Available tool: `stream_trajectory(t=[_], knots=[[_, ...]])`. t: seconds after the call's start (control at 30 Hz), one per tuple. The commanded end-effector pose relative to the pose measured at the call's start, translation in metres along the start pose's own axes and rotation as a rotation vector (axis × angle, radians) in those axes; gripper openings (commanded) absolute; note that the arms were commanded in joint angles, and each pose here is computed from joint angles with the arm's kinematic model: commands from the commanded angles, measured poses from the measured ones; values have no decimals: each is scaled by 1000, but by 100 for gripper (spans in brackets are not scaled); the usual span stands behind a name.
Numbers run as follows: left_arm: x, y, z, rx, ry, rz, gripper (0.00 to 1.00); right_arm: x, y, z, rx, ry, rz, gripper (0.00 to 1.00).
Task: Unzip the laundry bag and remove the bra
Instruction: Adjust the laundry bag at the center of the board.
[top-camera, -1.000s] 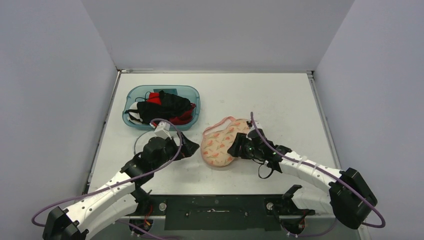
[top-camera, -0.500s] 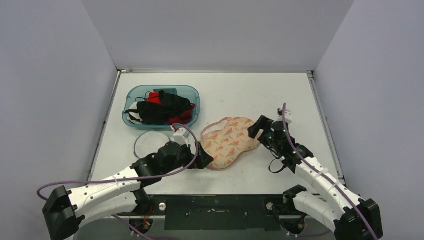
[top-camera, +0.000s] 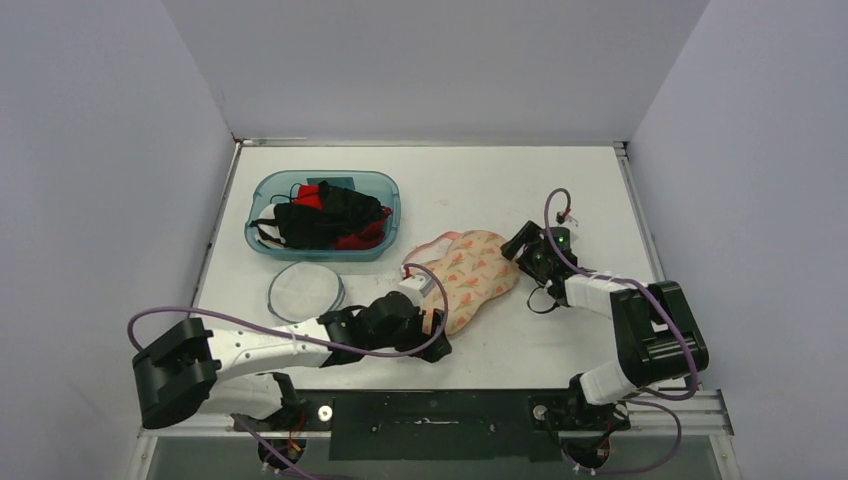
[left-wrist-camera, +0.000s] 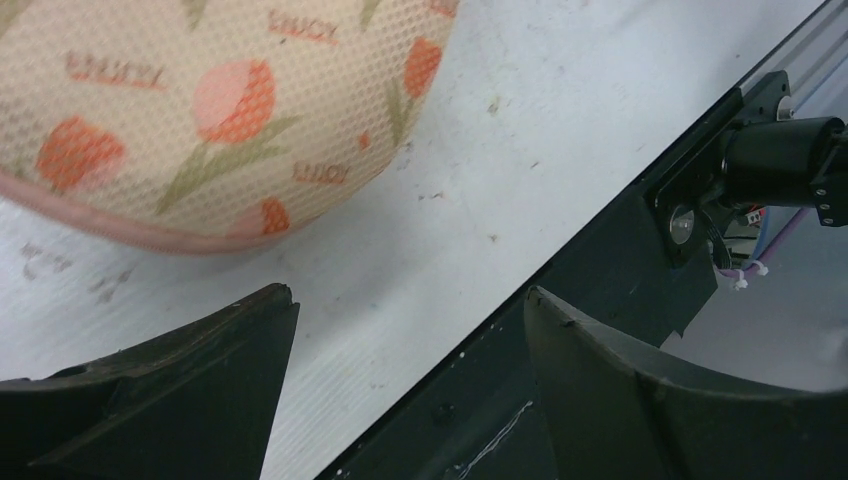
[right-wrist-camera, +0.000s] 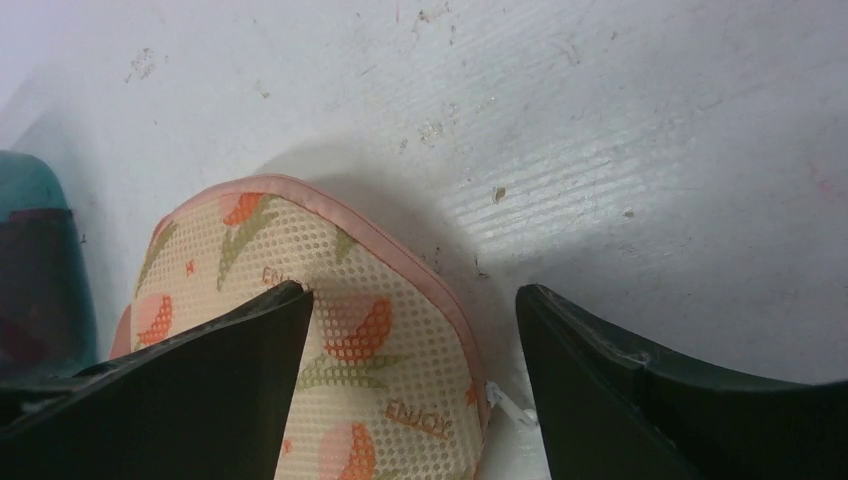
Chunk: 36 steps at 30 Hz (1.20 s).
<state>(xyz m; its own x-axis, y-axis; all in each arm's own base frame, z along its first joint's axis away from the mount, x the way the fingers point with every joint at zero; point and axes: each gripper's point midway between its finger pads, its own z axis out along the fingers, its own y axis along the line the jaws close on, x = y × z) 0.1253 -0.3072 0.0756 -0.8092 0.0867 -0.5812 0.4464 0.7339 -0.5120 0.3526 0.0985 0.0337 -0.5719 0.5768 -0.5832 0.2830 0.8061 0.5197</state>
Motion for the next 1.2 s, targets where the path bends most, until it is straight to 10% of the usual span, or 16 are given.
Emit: stream_trajectory(t=[0.0, 0.23, 0.43, 0.87, 1.17], knots=[[-20, -35, 13, 104, -23, 61, 80, -5, 15, 5, -84, -11, 14, 73], [-20, -8, 37, 2, -4, 33, 65, 21, -7, -25, -75, 18, 15, 41], [-53, 31, 56, -101, -46, -56, 51, 34, -25, -63, -57, -6, 53, 36], [-152, 81, 96, -303, -234, -174, 56, 79, -33, -126, -91, 36, 67, 62], [-172, 71, 44, -402, -305, -143, 88, 37, -10, -159, -80, -85, -17, 83]])
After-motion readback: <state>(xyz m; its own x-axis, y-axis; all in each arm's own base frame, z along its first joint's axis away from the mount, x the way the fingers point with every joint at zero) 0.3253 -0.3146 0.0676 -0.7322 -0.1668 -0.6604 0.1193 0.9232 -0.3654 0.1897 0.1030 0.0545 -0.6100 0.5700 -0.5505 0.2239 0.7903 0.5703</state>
